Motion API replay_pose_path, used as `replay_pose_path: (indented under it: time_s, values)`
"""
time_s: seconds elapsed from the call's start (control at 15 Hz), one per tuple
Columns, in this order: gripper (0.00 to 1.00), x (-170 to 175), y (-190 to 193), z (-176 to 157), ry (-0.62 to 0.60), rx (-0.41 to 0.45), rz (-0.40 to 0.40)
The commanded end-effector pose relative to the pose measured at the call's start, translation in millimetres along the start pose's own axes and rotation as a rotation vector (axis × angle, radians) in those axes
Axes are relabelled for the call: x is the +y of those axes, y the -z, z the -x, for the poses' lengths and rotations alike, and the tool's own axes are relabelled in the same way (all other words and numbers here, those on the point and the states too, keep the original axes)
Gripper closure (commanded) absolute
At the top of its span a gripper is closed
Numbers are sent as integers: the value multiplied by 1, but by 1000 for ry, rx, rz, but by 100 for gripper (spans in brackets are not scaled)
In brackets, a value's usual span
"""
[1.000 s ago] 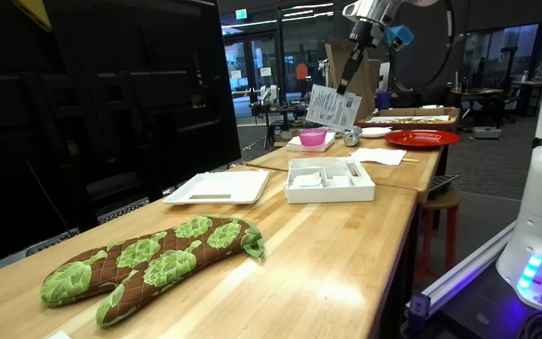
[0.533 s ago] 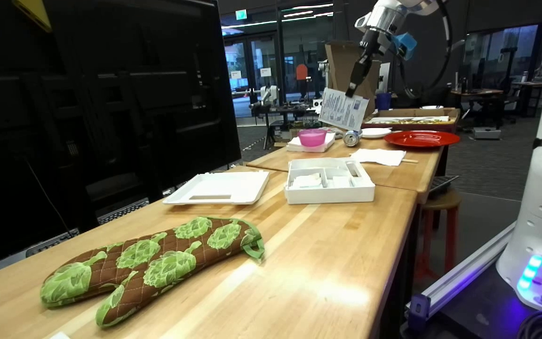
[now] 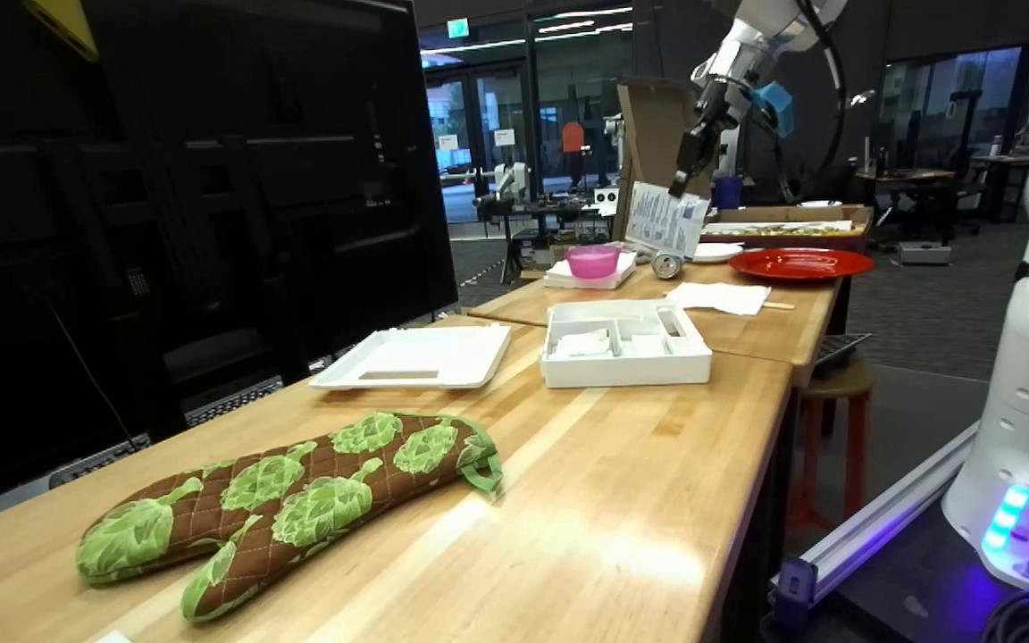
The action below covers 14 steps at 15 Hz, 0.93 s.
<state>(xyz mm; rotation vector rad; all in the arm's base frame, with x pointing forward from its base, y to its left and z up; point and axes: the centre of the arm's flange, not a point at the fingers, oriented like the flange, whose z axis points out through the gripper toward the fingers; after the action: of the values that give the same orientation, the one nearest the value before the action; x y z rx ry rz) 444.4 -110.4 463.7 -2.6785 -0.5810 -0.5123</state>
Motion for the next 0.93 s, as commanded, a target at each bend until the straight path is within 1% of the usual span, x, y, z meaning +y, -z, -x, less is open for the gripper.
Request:
replay_pose_path:
  time_s: [0.0,0.13,0.4,0.67,0.87]
  values:
    - [100,34,3,-3,-54,5,-40]
    - [100,49,2,2,-89,8,-54]
    - [100,68,-7,6,-140,4,-57]
    - [100,74,-32,2,-162,-16,-38]
    - [100,79,-57,-4,-165,-39,-23]
